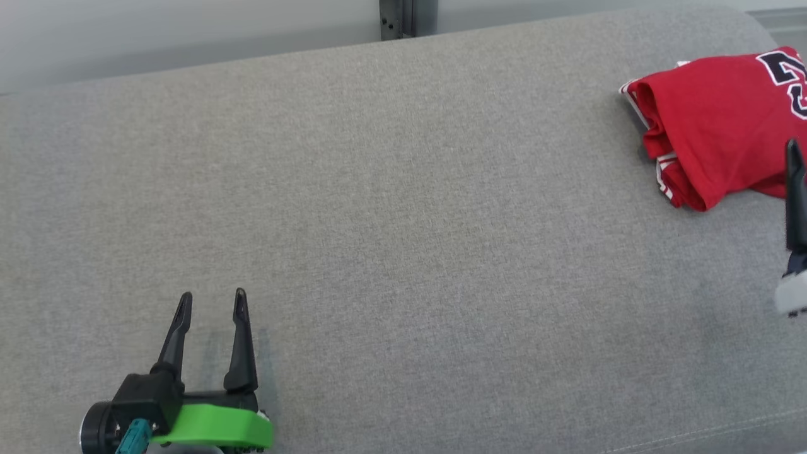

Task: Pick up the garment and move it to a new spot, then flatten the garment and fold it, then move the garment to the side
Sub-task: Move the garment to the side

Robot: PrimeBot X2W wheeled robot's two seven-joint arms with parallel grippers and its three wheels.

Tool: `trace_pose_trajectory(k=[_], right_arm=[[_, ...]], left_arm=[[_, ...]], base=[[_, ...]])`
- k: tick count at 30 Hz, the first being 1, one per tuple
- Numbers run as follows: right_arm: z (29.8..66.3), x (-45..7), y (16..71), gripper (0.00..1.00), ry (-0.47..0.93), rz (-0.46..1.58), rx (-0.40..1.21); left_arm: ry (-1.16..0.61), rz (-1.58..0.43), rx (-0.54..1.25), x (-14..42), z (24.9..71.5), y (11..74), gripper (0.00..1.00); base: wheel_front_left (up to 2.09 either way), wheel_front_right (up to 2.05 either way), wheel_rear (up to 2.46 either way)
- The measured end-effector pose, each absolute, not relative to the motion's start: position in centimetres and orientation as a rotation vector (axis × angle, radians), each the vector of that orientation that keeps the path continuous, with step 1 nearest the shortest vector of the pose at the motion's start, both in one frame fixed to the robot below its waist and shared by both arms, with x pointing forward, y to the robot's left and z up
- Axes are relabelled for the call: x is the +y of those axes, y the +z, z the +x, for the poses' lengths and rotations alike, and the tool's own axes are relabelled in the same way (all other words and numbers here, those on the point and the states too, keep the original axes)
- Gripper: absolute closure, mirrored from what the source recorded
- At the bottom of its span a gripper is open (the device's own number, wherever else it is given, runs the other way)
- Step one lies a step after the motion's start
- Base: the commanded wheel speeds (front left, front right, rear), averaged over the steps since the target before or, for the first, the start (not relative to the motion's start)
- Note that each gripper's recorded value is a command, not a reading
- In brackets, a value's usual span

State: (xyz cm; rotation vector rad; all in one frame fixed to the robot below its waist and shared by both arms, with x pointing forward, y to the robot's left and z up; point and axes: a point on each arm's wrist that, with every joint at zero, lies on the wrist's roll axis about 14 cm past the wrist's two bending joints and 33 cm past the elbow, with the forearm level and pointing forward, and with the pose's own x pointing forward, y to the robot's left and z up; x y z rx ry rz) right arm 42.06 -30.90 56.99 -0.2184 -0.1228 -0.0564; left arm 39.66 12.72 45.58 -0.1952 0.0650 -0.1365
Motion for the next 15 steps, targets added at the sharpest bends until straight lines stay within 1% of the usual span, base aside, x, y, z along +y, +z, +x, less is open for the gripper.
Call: trace_pose_trajectory(k=[2, 6, 10, 15], right_arm=[[40.5, -29.6, 56.1, 0.00, -0.048, -0.194, -0.149], [38.1, -27.4, 53.8, 0.00, -0.044, -0.132, -0.132], [36.8, -25.5, 53.2, 0.00, -0.043, -0.077, -0.139], [35.8, -22.8, 52.5, 0.00, -0.008, -0.032, -0.131]], left_arm=[[-0.112, -0.188, 0.050, 13.6, 38.7, 46.2, 0.00], [-0.073, -0.173, 0.030, 14.9, 36.8, 47.1, 0.00], [-0.040, -0.156, 0.020, 16.3, 35.4, 47.4, 0.00], [0.004, -0.148, 0.003, 18.0, 34.2, 47.9, 0.00]], base=[[0.00, 0.00, 0.00], [0.00, 0.00, 0.00], [0.00, 0.00, 0.00], [0.00, 0.00, 0.00]])
